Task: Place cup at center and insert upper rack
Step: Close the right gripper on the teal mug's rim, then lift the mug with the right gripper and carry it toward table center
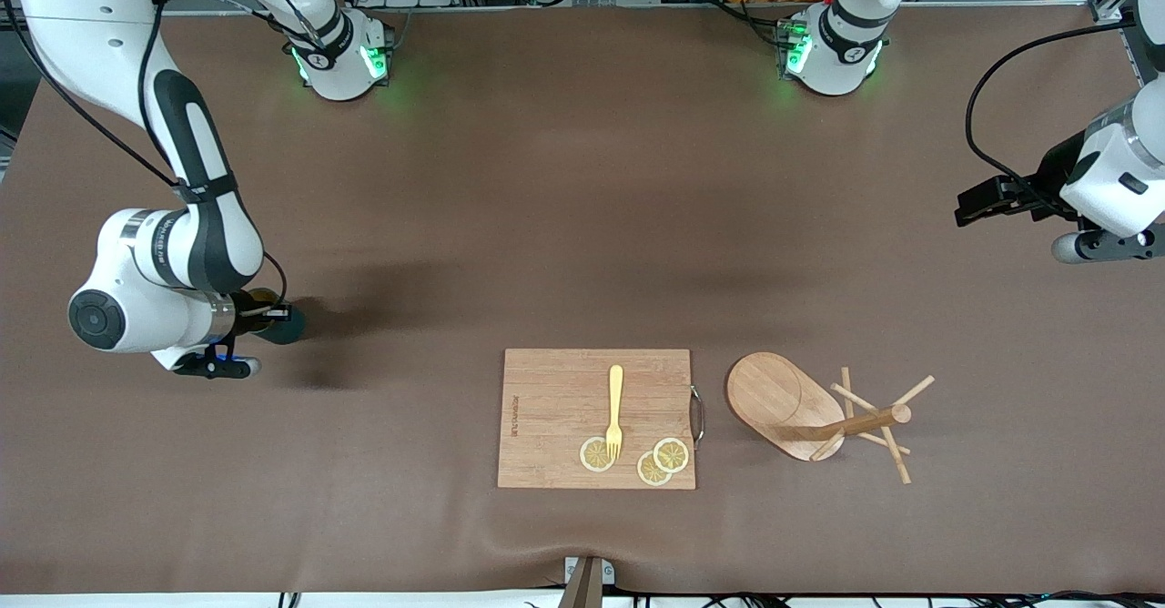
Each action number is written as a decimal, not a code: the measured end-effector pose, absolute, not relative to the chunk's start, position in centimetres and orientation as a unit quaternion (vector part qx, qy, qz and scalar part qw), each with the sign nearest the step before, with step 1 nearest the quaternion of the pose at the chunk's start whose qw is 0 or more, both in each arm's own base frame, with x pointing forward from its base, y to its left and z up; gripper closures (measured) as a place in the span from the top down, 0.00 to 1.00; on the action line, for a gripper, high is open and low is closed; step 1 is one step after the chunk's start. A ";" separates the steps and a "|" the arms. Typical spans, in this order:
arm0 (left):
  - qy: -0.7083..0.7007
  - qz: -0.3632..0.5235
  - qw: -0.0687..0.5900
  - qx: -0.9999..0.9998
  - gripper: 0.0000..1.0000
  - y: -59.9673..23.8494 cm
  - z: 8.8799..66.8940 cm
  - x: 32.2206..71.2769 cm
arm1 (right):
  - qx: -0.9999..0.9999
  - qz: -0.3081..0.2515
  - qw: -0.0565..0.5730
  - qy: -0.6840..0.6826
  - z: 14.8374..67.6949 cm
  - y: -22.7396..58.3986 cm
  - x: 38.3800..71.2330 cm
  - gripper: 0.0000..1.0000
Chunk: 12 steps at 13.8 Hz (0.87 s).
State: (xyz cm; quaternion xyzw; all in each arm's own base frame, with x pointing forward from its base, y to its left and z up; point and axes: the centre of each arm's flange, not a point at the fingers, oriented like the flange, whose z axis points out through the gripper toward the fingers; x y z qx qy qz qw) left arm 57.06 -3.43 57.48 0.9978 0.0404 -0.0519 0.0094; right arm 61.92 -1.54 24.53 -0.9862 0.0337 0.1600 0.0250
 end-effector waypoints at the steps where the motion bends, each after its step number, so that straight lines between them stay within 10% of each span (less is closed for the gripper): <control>1: 0.040 -0.052 0.009 0.998 1.00 -3.5 57.5 57.1 | -0.986 0.160 0.025 0.034 24.6 -1.6 61.9 0.05; 12: 0.040 -0.039 0.011 0.998 1.00 -3.5 58.6 57.2 | -0.993 0.104 0.024 -0.059 30.7 10.6 62.9 0.04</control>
